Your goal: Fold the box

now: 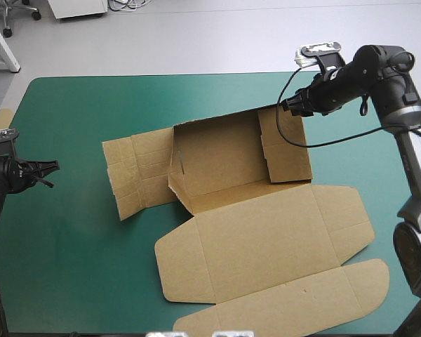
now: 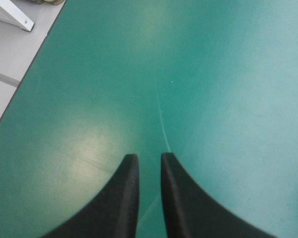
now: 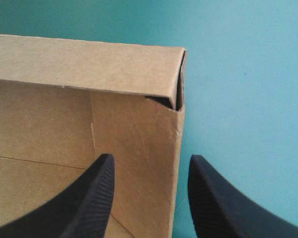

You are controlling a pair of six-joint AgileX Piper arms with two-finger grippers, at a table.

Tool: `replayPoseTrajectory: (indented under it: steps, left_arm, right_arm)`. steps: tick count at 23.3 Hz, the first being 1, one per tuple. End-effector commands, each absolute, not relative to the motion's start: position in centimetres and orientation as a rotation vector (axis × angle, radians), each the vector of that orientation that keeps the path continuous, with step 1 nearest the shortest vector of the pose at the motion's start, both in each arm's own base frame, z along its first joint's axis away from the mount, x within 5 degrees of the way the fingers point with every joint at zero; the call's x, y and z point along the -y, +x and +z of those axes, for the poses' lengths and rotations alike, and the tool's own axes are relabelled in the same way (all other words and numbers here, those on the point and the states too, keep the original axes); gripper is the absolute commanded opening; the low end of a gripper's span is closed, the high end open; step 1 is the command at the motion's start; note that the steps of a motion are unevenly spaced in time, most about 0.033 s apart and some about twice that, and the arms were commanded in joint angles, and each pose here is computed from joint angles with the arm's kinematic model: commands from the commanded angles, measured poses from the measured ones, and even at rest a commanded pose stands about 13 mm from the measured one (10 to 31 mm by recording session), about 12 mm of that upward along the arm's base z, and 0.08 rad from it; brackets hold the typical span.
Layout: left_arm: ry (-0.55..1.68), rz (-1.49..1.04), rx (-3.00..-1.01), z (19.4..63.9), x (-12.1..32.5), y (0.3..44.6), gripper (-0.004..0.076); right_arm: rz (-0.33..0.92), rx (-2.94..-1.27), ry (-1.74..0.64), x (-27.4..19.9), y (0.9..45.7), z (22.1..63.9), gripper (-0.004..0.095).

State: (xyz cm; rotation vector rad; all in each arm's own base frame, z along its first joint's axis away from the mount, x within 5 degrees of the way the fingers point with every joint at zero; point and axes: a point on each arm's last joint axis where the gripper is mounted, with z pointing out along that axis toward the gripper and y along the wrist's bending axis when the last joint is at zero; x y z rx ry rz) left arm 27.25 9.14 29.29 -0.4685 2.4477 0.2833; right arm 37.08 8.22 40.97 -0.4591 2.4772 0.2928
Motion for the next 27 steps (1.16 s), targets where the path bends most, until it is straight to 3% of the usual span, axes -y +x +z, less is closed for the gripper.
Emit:
replayPoseTrajectory:
  steps: [1, 4, 7, 10, 13, 22, 27]
  left_arm:
    - [-0.442, 0.287, -2.356, 31.2, -9.1, 27.3, 0.0117]
    - [-0.442, 0.287, -2.355, 31.2, -9.1, 27.3, 0.0117]
    - [-0.431, 0.287, -2.342, 31.3, -9.1, 27.4, 0.0117]
    - [-0.425, 0.292, -2.341, 31.3, -9.1, 27.4, 0.0114]
    - [-0.425, 0.293, -2.342, 31.3, -9.1, 27.4, 0.0114]
    - [-0.427, 0.293, -2.348, 31.2, -9.1, 27.4, 0.0114]
    - [-0.427, 0.293, -2.348, 31.2, -9.1, 27.4, 0.0114]
  right_arm:
    - [0.266, -2.359, -0.443, -7.2, 33.0, 44.1, 0.0437]
    - [0.256, -2.292, -0.407, -6.6, 29.7, 42.9, 0.0394]
    - [0.293, -2.057, -0.357, -5.9, 23.8, 40.7, 0.04]
    - [0.298, -1.982, -0.348, -5.5, 21.4, 37.5, 0.0552]
    - [0.301, -2.073, -0.35, -5.7, 22.3, 34.9, 0.0698]
    - [0.297, -2.238, -0.331, -6.5, 28.6, 30.4, 0.0702]
    - [0.299, -2.252, -0.332, -7.0, 31.2, 30.1, 0.069]
